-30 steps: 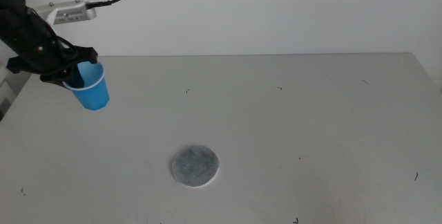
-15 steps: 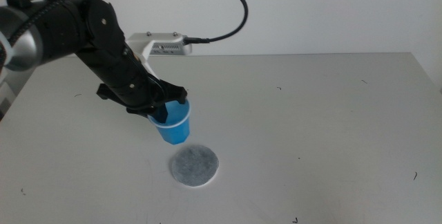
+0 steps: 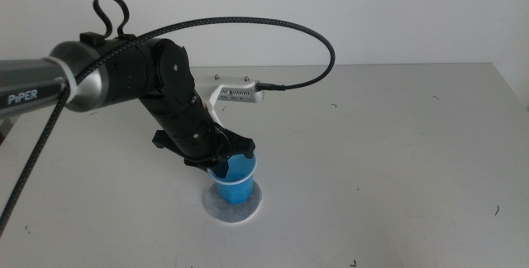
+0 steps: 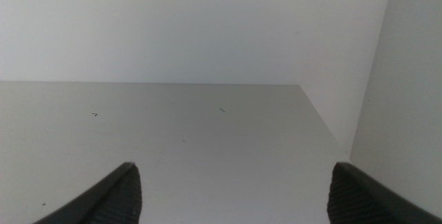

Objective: Place an empty cup on a cup mat.

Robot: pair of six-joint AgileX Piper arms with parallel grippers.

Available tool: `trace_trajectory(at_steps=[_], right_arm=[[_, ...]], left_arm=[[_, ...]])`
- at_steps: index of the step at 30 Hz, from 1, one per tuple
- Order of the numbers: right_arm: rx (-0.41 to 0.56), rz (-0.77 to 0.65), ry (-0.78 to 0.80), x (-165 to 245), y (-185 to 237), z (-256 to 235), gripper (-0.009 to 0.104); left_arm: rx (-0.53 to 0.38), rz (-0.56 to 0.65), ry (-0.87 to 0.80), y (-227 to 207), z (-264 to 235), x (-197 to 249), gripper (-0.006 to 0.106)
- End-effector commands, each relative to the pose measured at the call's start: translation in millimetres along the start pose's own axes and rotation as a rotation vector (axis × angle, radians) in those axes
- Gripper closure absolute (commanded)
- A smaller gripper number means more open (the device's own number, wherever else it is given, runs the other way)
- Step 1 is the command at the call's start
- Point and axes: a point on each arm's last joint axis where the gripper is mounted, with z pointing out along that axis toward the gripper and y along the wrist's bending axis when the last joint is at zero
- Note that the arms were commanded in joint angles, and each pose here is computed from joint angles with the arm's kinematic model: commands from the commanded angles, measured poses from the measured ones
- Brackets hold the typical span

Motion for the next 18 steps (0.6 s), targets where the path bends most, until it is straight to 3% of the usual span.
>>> trace_trajectory(at_steps=[1, 7, 10, 13, 18], right_arm=[[-0.002, -0.017, -0.108, -11.9, 0.2, -2.6, 0.001], [-0.002, -0.017, -0.108, -11.9, 0.2, -2.6, 0.001], [-0.002, -0.017, -0.108, -11.9, 0.2, -2.6, 0.001], [-0.002, -0.017, -0.108, -11.9, 0.2, -2.6, 0.001], [-0.002, -0.017, -0.108, -11.9, 0.2, -2.6, 0.001]], left_arm=[[0.03, -0.016, -0.066, -7.4, -16.3, -6.9, 0.1], [0.013, -0.006, -0.05, -5.1, -10.6, -6.5, 0.097], [0.008, -0.001, -0.048, -4.7, -10.7, -6.3, 0.089], [0.008, -0.001, -0.048, -4.7, -10.7, -6.3, 0.072], [0.01, 0.006, -0.025, -5.4, -13.4, -4.3, 0.033]])
